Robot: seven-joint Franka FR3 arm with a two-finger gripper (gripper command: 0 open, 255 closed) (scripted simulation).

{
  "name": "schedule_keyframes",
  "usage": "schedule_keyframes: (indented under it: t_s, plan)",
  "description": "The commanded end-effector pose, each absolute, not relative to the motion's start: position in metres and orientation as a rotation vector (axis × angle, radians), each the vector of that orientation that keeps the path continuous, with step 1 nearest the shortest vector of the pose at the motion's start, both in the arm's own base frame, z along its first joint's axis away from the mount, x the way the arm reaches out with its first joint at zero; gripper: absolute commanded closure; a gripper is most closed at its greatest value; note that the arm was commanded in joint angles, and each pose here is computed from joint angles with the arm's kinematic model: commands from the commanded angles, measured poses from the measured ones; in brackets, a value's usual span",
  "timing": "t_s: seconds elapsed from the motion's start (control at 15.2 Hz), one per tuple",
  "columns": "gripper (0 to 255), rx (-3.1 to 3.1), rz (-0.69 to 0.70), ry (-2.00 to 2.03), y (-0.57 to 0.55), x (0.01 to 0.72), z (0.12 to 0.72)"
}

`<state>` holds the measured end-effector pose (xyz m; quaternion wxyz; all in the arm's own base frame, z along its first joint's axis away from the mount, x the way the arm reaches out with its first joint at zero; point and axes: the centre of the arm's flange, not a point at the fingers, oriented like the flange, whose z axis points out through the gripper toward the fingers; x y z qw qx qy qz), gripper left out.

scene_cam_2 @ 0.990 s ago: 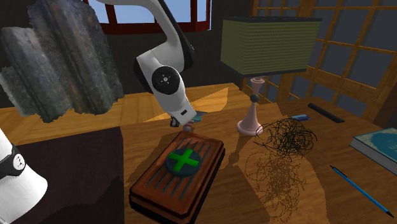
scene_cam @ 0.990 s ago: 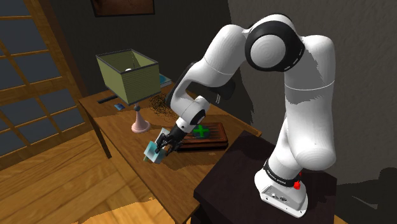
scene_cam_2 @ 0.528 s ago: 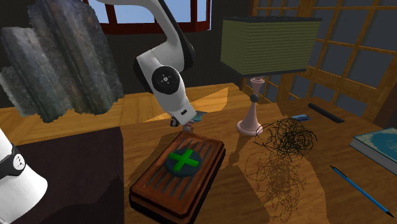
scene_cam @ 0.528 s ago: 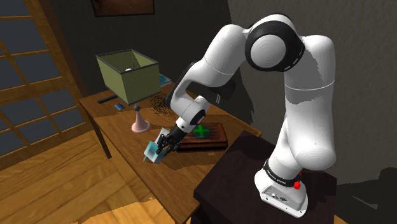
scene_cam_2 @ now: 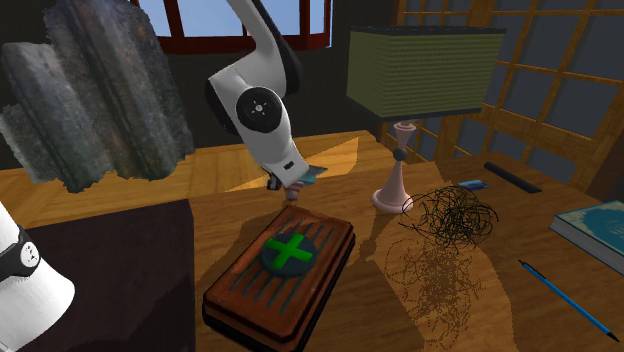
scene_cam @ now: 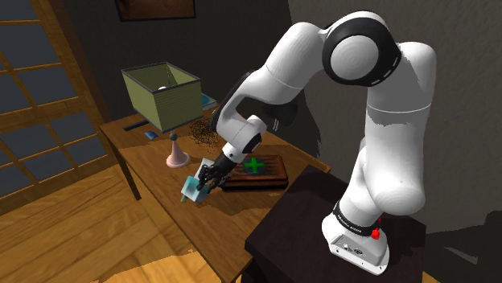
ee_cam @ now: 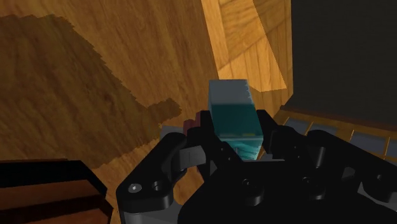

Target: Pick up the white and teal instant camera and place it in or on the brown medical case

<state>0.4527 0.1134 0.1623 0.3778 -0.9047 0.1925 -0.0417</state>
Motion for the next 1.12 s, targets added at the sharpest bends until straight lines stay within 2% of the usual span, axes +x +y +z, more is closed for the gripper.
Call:
schedule_keyframes:
  t_s: [0.0,1.06]
  plan:
    - [255,-2.312,-0.107,0.492,0.113,0.452,0.173]
    - [255,-2.312,-0.107,0.492,0.113,0.452,0.258]
